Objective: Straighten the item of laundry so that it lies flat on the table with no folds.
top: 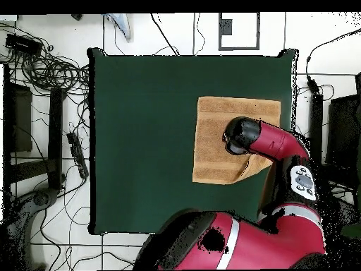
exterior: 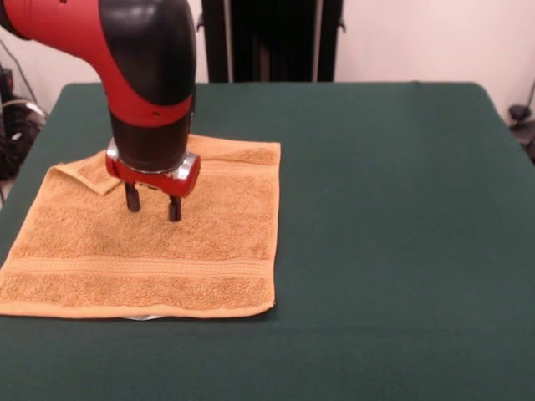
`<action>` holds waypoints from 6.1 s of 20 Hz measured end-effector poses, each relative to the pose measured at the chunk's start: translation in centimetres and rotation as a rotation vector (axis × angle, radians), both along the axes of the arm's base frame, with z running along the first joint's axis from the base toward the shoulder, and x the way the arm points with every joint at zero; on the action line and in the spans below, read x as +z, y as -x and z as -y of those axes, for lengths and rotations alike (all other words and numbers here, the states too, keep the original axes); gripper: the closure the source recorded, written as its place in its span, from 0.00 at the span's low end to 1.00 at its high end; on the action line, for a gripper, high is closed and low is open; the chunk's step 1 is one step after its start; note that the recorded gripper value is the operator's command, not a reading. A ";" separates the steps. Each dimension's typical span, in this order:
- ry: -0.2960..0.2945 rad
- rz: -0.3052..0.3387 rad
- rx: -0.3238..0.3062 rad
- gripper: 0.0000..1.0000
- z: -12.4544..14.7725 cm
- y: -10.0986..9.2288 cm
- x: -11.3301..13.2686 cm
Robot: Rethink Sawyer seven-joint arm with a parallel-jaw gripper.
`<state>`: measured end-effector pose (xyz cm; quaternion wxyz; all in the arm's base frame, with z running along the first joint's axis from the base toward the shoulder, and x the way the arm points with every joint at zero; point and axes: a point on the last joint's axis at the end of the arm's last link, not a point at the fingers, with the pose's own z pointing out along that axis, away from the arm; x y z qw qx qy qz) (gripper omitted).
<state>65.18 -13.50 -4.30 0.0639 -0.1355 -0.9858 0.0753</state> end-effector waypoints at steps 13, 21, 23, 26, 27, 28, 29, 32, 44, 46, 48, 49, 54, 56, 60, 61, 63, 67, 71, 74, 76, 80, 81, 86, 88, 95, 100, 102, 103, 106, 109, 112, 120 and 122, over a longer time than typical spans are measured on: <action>-0.009 -0.014 -0.005 0.00 0.1 -0.3 0.0; -0.036 -0.006 -0.028 0.00 0.6 0.0 0.2; -0.037 0.003 -0.027 0.00 0.8 0.1 0.4; -0.032 0.042 -0.012 0.00 1.5 0.2 0.7; -0.029 0.059 -0.008 0.00 1.8 0.2 0.8; -0.027 0.075 -0.004 0.00 2.1 0.2 0.9; -0.025 0.094 0.000 0.00 2.5 0.2 1.0; -0.019 0.136 0.003 0.00 3.6 0.4 1.3; -0.026 0.168 -0.010 0.00 6.7 1.9 3.4; -0.044 0.160 -0.016 0.00 6.7 2.6 3.0; -0.052 0.152 -0.012 0.00 6.5 3.2 2.7; -0.055 0.147 -0.008 0.00 6.4 3.5 2.5; -0.072 0.142 0.004 0.00 5.7 4.0 1.9; -0.083 0.145 0.006 0.00 5.2 4.0 1.6; -0.103 0.148 0.007 0.00 4.4 4.1 0.4; -0.105 0.153 0.003 0.00 4.6 4.1 0.4; -0.108 0.154 -0.001 0.00 4.7 4.1 0.4; -0.113 0.157 -0.005 0.00 4.8 4.1 0.4; -0.112 0.162 -0.005 0.00 4.8 4.2 0.4; -0.112 0.164 -0.005 0.00 4.8 4.2 0.4; -0.112 0.164 -0.005 0.00 4.8 4.2 0.4; -0.110 0.166 -0.005 0.00 4.8 4.2 0.6; -0.109 0.169 -0.004 0.00 4.8 4.2 0.7; -0.099 0.184 0.011 0.00 4.6 4.4 1.3; -0.094 0.186 0.020 0.00 4.6 4.6 1.5; -0.085 0.188 0.024 0.00 5.3 5.8 2.0; -0.076 0.198 0.013 0.00 6.9 7.0 1.7; -0.067 0.208 0.011 0.00 7.9 7.7 1.2; -0.059 0.225 0.008 0.00 8.9 8.3 0.5; -0.064 0.244 0.010 0.00 9.1 8.3 0.5; -0.075 0.254 0.015 0.00 9.3 8.5 0.4; -0.076 0.258 0.023 0.00 9.3 8.6 0.4; -0.061 0.284 0.057 0.00 9.1 8.9 0.3; -0.056 0.293 0.066 0.00 9.1 9.0 0.3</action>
